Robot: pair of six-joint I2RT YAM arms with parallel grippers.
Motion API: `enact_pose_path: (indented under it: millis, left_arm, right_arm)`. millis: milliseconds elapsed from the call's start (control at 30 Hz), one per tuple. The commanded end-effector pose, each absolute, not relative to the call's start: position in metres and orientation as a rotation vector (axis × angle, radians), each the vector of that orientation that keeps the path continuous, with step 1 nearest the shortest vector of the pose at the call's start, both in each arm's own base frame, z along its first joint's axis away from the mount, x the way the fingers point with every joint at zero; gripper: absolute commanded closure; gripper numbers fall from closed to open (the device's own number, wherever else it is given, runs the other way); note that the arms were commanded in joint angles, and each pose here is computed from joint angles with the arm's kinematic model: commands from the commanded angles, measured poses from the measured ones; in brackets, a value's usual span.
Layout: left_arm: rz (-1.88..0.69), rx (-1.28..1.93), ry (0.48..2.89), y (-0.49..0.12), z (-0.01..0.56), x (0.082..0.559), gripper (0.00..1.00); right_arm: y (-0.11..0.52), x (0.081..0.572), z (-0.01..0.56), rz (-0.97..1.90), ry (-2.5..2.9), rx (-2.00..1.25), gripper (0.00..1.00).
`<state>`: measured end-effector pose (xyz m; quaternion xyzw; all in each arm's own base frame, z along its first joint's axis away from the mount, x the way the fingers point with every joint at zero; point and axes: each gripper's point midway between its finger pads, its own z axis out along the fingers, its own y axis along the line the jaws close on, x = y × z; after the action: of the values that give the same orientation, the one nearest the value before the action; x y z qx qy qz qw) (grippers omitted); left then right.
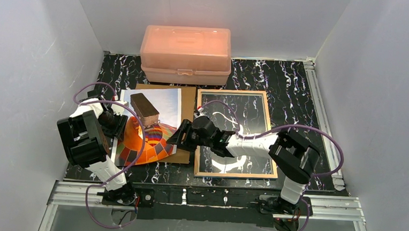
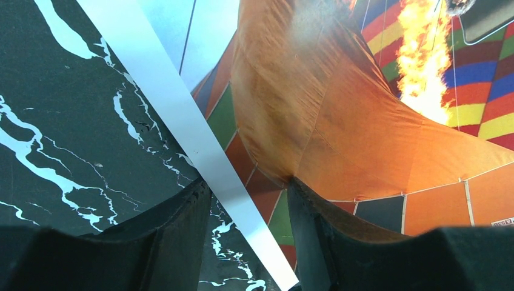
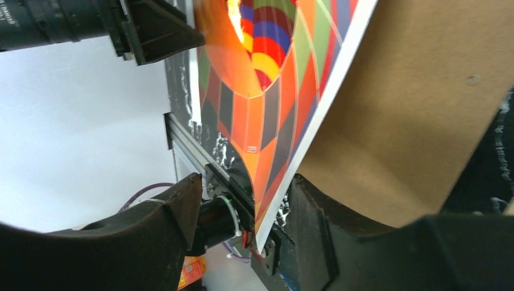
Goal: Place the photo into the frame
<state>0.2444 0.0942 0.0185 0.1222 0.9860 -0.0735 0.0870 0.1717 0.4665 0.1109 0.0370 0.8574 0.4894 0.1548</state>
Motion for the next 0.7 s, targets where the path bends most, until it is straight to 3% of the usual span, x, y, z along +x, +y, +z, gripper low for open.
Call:
enact_pose_path:
  millis: [0,133,367,533,667]
  left_arm:
    - [-0.253,0.398,2.958,0.089,0.013,0.236,0.53]
    - [-0.277,0.387,2.942,0.085,0.02,0.238,0.53]
    - [-0.297,0.382,2.947,0.081,0.016,0.234,0.53]
    - [-0.351,0.349,2.922,0.073,0.028,0.237,0.51]
    - [-0.425,0.326,2.875,0.063,0.066,0.243,0.42]
  right_arm:
    - [0.456,0.184,0.111,1.344,2.451,0.14,0.44]
    - [0.464,0.183,0.1,1.344,2.5,0.108,0.56]
    - [0.471,0.179,0.091,1.356,2.537,0.084,0.64]
    - [0.479,0.183,0.099,1.342,2.536,0.031,0.95]
    - [0.476,0.192,0.131,1.257,2.478,-0.088,0.99]
